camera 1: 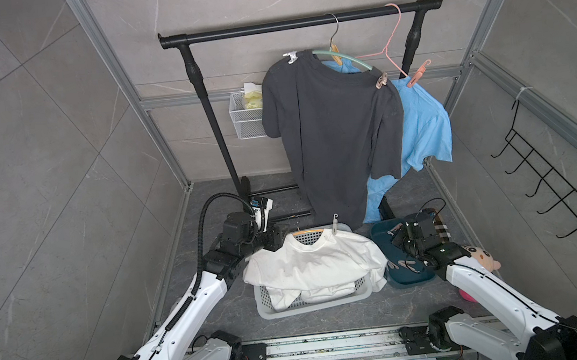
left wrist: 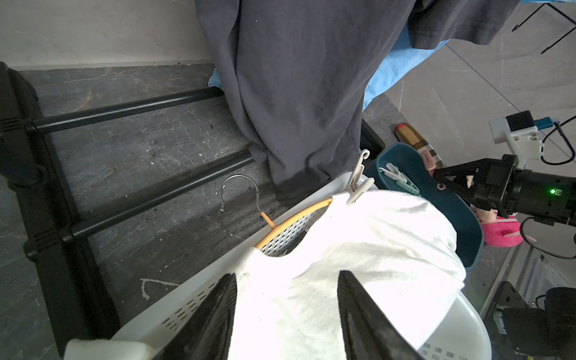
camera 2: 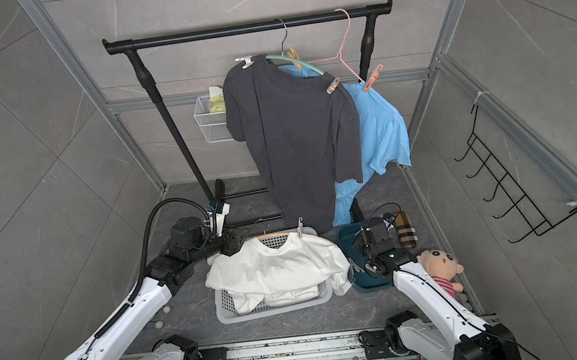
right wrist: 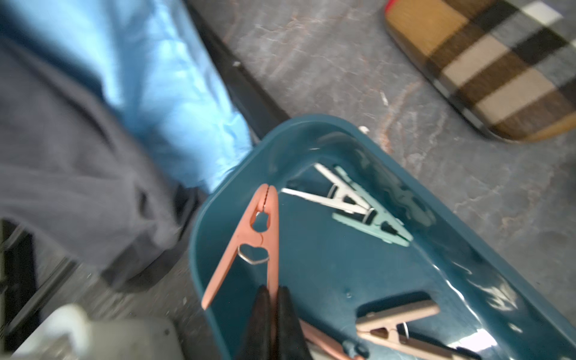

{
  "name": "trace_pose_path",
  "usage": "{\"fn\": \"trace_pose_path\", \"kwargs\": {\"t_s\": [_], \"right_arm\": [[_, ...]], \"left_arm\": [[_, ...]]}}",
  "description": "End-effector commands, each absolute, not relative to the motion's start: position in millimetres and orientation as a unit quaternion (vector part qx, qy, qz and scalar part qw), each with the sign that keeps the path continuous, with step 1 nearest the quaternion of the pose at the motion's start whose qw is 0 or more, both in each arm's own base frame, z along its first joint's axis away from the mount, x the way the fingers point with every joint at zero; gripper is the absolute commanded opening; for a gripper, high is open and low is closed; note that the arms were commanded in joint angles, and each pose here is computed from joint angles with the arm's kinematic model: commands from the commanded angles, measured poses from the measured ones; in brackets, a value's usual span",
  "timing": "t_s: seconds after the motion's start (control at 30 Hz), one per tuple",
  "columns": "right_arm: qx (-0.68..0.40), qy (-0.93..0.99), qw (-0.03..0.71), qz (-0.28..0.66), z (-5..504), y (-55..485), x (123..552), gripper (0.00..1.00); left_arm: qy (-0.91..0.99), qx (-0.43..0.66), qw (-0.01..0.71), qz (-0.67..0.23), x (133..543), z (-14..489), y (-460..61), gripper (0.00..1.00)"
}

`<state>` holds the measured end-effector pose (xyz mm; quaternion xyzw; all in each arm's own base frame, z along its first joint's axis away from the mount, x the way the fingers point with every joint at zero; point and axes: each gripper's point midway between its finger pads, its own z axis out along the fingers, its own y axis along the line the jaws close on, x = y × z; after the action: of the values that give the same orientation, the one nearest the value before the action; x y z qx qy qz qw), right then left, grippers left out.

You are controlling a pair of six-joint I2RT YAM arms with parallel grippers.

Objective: Use clothespins to secure the t-shirt on both sides of the hanger
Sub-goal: Pick up the clothespin from the storage box.

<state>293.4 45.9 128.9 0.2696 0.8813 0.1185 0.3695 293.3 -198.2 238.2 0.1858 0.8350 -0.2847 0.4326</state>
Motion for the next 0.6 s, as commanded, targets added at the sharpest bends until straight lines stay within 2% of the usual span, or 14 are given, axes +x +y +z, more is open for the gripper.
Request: {"fn": "trace_pose_path", "kwargs": {"t_s": [0.0,0.27,0.57], "right_arm": [[0.164,0.902,0.374,0.139,157,68,294,0.00],[-0.003,0.876,0.455,0.159,228,115,295,0.00],[-0.223,0.819,0.510,0.141,265,180,292,0.00]], "left_arm": [[0.805,0.210,0.458,-0.314,289,264,-207,0.55],[0.790,0.226,0.465,-0.330,284,273,-212,0.55],[0.768,0.262,0.457,-0.364,272,279,-224,0.54]]}}
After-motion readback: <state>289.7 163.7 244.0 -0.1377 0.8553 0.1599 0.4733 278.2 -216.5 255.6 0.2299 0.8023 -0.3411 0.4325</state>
